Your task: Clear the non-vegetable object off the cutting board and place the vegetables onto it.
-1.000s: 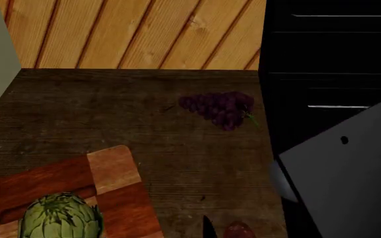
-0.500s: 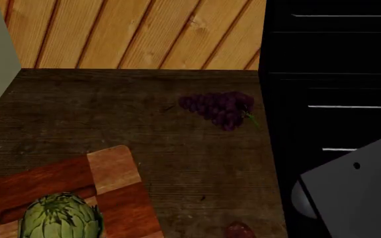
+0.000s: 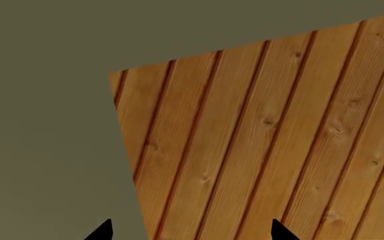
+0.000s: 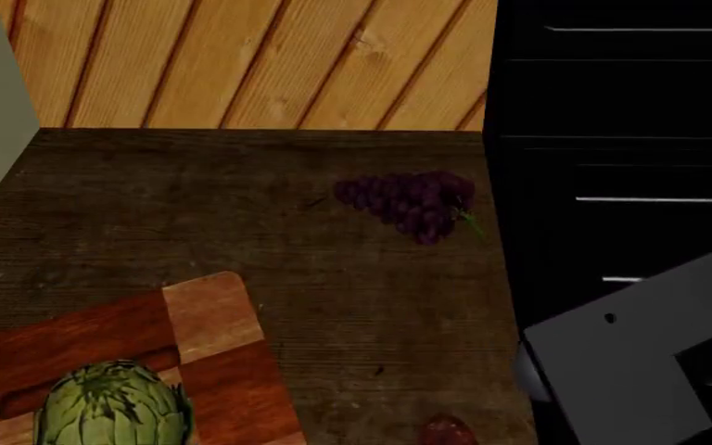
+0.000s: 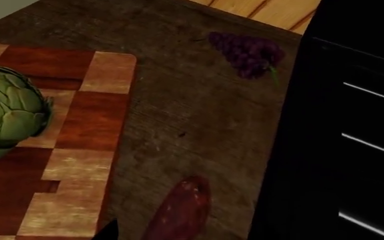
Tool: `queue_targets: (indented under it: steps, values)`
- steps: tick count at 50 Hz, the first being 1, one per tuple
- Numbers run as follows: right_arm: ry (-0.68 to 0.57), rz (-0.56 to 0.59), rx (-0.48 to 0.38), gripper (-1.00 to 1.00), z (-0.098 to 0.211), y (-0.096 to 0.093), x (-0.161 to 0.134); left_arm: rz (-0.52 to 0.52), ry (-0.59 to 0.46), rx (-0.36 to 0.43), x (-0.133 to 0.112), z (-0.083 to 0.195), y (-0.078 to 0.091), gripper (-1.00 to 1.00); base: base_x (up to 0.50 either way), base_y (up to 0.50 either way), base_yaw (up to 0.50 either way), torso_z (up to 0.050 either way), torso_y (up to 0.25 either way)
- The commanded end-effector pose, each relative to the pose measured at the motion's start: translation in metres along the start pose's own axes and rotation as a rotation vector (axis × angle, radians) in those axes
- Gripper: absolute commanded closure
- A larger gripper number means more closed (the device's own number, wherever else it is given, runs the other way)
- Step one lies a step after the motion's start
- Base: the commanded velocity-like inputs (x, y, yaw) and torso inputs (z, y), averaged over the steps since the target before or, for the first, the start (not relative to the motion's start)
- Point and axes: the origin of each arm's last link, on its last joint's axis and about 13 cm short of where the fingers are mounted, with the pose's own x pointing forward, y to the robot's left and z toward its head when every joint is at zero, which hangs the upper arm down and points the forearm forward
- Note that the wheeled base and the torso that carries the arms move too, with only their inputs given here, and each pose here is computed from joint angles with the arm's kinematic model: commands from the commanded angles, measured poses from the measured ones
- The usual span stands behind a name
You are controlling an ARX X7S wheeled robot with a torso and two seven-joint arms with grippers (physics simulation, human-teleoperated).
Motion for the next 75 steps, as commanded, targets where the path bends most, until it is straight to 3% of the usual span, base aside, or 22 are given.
queue_targets:
  steps: [1, 75]
  values:
    - [-0.046, 0.043, -0.013, -1.00, -0.002, 0.002, 0.014, 0.053, 0.029, 0.080, -0.007, -0.002, 0.021, -1.00, 0.02, 0.00, 0.02, 0.000, 0.000]
    - [0.067, 0.091, 0.044, -1.00, -0.019, -0.005, 0.072, 0.062, 0.022, 0.083, -0.014, 0.001, 0.023, -1.00, 0.02, 0.01, 0.02, 0.001, 0.000]
